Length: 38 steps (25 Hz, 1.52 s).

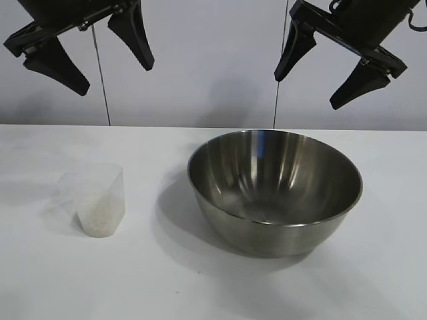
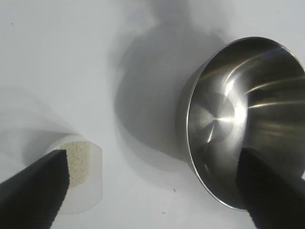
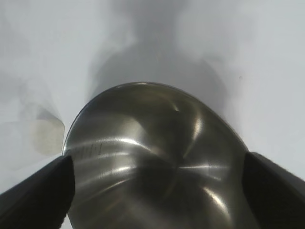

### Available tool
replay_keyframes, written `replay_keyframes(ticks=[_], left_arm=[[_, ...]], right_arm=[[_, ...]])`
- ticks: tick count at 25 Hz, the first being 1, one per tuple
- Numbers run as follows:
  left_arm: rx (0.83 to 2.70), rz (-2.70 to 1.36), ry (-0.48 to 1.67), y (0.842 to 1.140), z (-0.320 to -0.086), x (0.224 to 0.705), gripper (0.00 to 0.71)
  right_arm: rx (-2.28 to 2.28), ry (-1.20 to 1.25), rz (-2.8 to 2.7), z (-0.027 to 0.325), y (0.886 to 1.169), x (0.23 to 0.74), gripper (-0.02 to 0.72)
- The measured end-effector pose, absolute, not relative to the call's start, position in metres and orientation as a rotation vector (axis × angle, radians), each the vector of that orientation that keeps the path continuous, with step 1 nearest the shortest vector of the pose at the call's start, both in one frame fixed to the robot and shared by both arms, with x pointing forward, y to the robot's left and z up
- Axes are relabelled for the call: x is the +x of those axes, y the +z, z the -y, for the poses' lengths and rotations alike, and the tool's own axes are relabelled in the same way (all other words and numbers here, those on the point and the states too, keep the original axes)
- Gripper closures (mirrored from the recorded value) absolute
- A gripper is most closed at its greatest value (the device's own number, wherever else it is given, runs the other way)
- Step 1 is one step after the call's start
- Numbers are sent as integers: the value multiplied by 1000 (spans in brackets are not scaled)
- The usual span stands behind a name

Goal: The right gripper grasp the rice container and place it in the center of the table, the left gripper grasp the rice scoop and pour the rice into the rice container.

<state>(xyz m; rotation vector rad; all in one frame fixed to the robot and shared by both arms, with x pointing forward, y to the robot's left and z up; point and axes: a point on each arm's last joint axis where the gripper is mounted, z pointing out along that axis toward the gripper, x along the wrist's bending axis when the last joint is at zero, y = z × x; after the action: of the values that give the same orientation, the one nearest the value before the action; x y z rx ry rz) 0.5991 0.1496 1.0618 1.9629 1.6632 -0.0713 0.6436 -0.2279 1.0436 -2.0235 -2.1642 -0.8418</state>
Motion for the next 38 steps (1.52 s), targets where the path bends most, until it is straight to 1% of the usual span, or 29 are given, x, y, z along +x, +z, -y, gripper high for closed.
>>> replay_keyframes(ticks=[9,16,18,20,27,32,38], left_arm=[[1963,-1663,-71,1062,-150,599,24],[1963,-1663,-71,1062,-150,599,24],[1963,-1663,-71,1062,-150,599,24],[1963,-1663,-71,1062,-150,599,24],[1963,-1663,-71,1062,-150,599,24],[1963,-1663,-71,1062,-150,599,24],[1963,-1663,-71,1062,-150,599,24]], right_arm=[[-2018,-812,2182,229,1043,642,43],[-2039,-544,2368,245,1033,637,43],[-2042,-483,2377,247,1023,633,43],[-2042,-430,2359,248,1007,627,43],[-2104,-453,2312,250,961,613,43],[-2130,-519,2270,248,948,611,43],[-2104,-490,2276,239,930,613,43]])
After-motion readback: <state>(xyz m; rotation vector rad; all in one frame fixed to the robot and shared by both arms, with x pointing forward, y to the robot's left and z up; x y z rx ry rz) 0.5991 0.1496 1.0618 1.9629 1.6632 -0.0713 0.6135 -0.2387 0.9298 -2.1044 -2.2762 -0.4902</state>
